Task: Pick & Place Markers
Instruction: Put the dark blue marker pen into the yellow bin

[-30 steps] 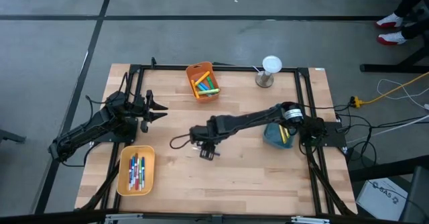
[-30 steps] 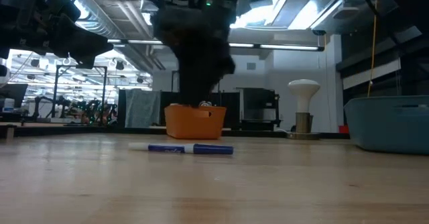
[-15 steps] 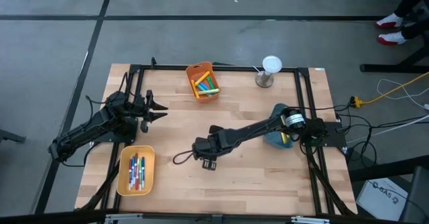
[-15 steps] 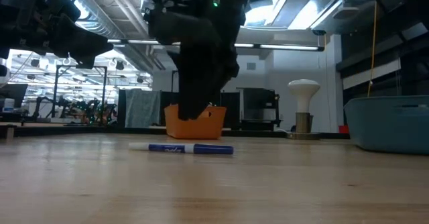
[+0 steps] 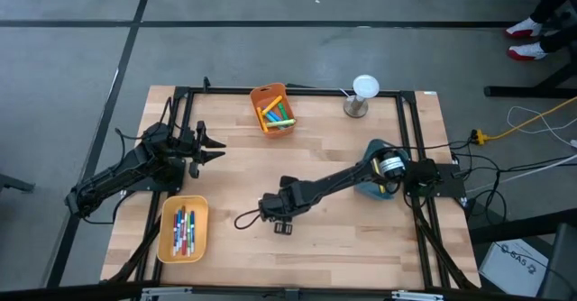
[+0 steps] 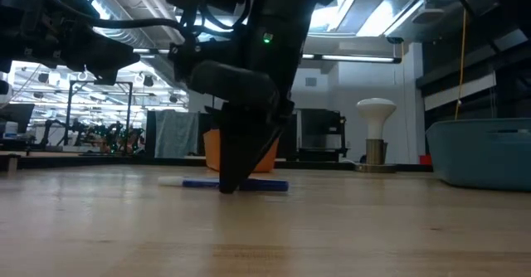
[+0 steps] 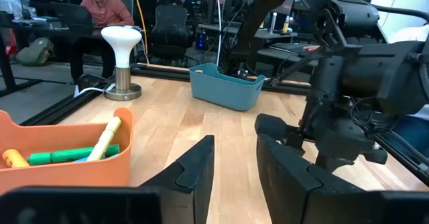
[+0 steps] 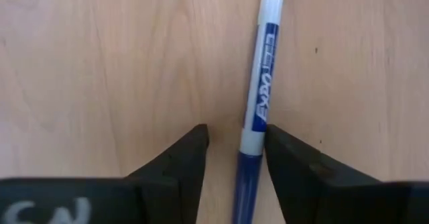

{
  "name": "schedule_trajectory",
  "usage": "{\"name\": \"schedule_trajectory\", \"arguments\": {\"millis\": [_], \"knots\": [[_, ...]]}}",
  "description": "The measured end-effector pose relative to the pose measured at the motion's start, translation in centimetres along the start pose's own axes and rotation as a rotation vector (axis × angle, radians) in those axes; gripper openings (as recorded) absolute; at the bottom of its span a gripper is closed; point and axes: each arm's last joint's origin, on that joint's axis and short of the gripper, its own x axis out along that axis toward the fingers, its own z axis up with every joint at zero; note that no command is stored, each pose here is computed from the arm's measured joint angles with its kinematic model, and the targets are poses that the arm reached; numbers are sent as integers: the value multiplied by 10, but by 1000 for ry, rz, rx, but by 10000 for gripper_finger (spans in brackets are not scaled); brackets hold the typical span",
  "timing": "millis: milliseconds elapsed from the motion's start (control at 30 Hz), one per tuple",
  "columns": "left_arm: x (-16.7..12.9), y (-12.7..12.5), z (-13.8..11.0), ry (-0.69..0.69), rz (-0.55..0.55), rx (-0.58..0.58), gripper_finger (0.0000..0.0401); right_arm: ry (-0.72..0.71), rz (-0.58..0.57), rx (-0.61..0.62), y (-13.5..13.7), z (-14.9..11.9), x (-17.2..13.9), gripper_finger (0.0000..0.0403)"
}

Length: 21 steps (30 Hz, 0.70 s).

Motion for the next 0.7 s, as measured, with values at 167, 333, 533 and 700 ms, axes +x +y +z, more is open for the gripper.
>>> {"name": "schedule_trajectory", "arguments": {"millis": [167,333,533,700], "knots": [[0,0,0,0,0,0,109,4,-26,12,0,-1,1,105],[0,0,0,0,0,0,111,12,-21,16,-1,-2,2,37],[0,0,0,0,0,0,107,-50,-5,15,0,4,3,33],[0,0,0,1,0,0,110,-70,14,11,0,7,4,61]]}}
